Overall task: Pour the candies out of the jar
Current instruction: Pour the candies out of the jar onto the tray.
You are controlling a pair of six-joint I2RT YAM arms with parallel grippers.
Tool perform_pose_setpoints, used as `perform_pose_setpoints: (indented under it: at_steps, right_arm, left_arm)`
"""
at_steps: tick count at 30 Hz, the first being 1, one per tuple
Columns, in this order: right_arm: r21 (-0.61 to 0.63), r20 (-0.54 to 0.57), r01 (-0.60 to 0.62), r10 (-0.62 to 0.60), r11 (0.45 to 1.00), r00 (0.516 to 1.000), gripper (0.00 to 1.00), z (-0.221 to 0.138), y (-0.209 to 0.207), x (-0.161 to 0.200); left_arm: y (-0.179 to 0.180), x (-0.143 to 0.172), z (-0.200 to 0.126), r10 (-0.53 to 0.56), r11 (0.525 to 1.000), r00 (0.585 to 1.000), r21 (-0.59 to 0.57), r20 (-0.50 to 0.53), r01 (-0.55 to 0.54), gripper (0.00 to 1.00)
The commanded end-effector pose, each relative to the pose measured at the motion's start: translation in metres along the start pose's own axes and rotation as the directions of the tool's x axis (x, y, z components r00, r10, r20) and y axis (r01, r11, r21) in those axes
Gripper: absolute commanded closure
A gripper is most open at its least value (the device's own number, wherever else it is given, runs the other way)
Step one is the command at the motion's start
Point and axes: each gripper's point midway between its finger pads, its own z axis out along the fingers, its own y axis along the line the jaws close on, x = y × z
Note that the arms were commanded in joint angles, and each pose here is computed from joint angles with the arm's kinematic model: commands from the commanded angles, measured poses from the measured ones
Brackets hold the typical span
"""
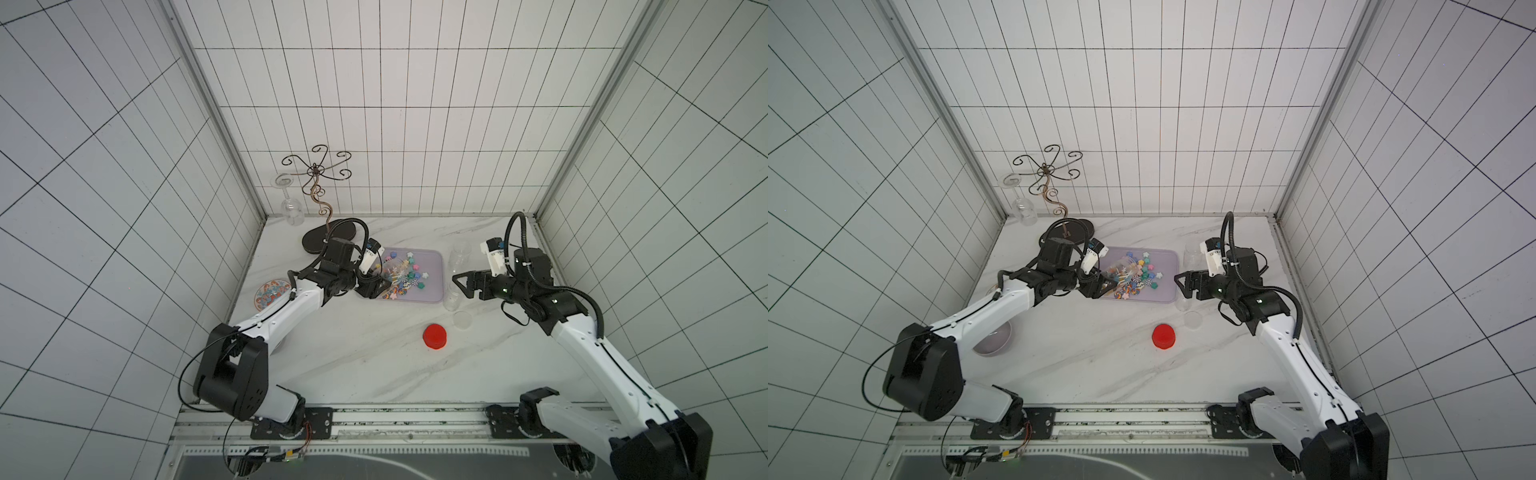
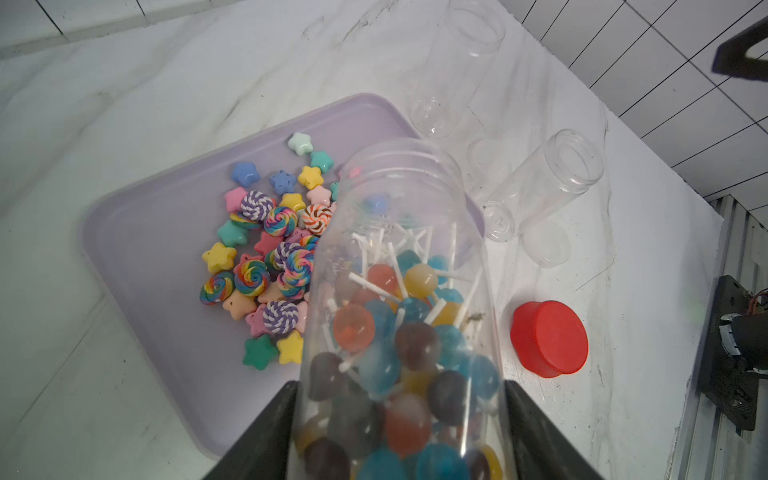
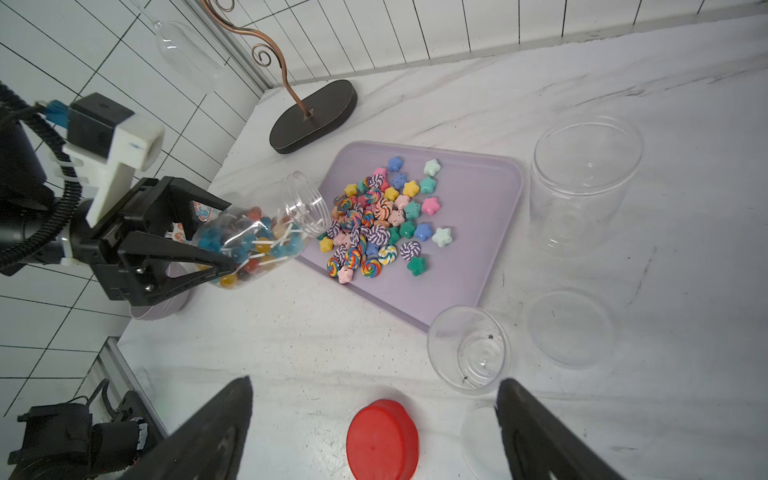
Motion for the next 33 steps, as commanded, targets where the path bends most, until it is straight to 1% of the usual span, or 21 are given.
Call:
perform_pose_setpoints:
  at_steps: [1, 9, 13, 18, 22, 33]
  right_arm:
    - [-0.033, 0.045, 0.036, -0.035, 0.999, 0.998, 0.08, -0.012, 0.011, -0.022]
    - [-0.059, 0.027, 0.024, -0.022, 0.998, 0.999, 0.08, -0.008, 0.011, -0.023]
    - [-0.048, 0.029, 0.018, -0.016, 0.999, 0.999, 0.08, -0.007, 0.009, -0.023]
    - [-0.047, 0.022, 0.011, -0.010, 0.999, 1.000, 0.08, -0.006, 0.007, -0.022]
    - [-0.046, 0.017, 0.006, -0.005, 0.999, 1.000, 0.08, -0.004, 0.006, -0.021]
    - [-0.029, 0.018, 0.003, -0.003, 1.000, 1.000, 0.08, -0.007, 0.000, -0.016]
  left_arm:
    - [0.001, -0.021, 0.001, 0.011, 1.000, 0.999, -0.006, 0.038, -0.011, 0.46]
    - [0.006, -0.022, 0.009, -0.004, 1.000, 1.000, -0.026, 0.012, 0.004, 0.46]
    - [0.012, -0.019, 0.011, -0.010, 0.998, 1.000, -0.056, -0.025, 0.009, 0.46]
    - [0.016, -0.017, 0.017, -0.004, 0.996, 0.998, -0.088, -0.070, -0.003, 0.46]
    - [0.013, -0.013, 0.024, -0.001, 0.996, 0.995, -0.086, -0.104, -0.008, 0.46]
    - [0.010, -0.016, 0.032, 0.029, 0.994, 0.988, -0.103, -0.152, -0.045, 0.46]
